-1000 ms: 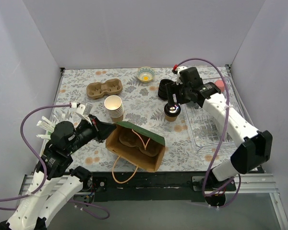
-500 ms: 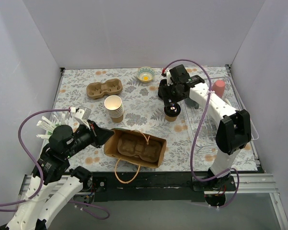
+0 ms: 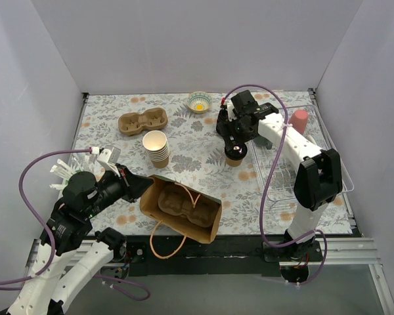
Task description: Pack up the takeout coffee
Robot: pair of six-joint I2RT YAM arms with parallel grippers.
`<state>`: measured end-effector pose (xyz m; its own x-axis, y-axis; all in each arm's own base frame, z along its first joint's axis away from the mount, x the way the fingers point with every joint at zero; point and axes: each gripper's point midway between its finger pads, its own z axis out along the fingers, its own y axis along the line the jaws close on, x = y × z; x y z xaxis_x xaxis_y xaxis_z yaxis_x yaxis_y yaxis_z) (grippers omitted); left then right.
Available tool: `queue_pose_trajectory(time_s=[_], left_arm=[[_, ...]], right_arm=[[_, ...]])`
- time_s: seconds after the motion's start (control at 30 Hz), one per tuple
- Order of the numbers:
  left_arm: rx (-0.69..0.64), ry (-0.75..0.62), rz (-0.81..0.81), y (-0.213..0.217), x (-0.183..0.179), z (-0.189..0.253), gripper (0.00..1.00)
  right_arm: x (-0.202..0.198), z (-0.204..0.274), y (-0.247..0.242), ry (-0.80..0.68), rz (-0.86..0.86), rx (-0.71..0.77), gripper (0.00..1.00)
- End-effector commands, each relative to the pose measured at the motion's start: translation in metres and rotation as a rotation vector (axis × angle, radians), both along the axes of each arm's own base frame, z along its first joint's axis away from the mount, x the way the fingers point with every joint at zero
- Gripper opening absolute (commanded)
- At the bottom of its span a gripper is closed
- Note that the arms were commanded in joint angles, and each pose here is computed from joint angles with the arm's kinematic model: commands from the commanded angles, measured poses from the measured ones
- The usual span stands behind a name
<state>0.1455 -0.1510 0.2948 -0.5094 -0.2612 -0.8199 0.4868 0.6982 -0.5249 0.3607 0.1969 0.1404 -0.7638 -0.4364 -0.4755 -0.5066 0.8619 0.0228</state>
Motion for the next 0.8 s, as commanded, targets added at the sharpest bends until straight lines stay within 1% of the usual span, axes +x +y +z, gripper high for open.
queue_pose_trajectory(time_s=[0.0, 0.33, 0.5, 0.6, 0.67, 0.7, 0.73, 0.77], left_arm=[[0.005, -0.015, 0.012, 0.003, 0.0, 0.01, 0.0], [-0.003, 0.005, 0.02, 0.002, 0.002, 0.008, 0.0], [-0.001, 0.01, 0.049, 0.004, 0.007, 0.006, 0.0], [0.005, 0.031, 0.063, 0.004, 0.012, 0.005, 0.0], [0.006, 0.051, 0.07, 0.004, 0.013, 0.003, 0.0], [0.008, 0.054, 0.097, 0.007, 0.016, 0.004, 0.02], [0.007, 0.067, 0.116, 0.009, 0.018, 0.003, 0.04], [0.0, 0.076, 0.132, 0.01, 0.018, 0.004, 0.08]], right_arm=[[0.003, 0.005, 0.003, 0.006, 0.005, 0.006, 0.86], [0.004, -0.003, 0.003, 0.015, 0.005, 0.001, 0.86], [0.006, -0.01, 0.001, 0.018, -0.017, -0.014, 0.85], [0.008, -0.013, 0.001, 0.018, -0.021, -0.018, 0.81], [0.008, -0.014, 0.001, 0.022, -0.021, -0.02, 0.75], [0.008, -0.013, 0.001, 0.02, -0.021, -0.019, 0.72], [0.009, -0.011, 0.002, 0.015, -0.022, -0.016, 0.66], [0.01, -0.01, 0.002, 0.01, -0.021, -0.014, 0.63]])
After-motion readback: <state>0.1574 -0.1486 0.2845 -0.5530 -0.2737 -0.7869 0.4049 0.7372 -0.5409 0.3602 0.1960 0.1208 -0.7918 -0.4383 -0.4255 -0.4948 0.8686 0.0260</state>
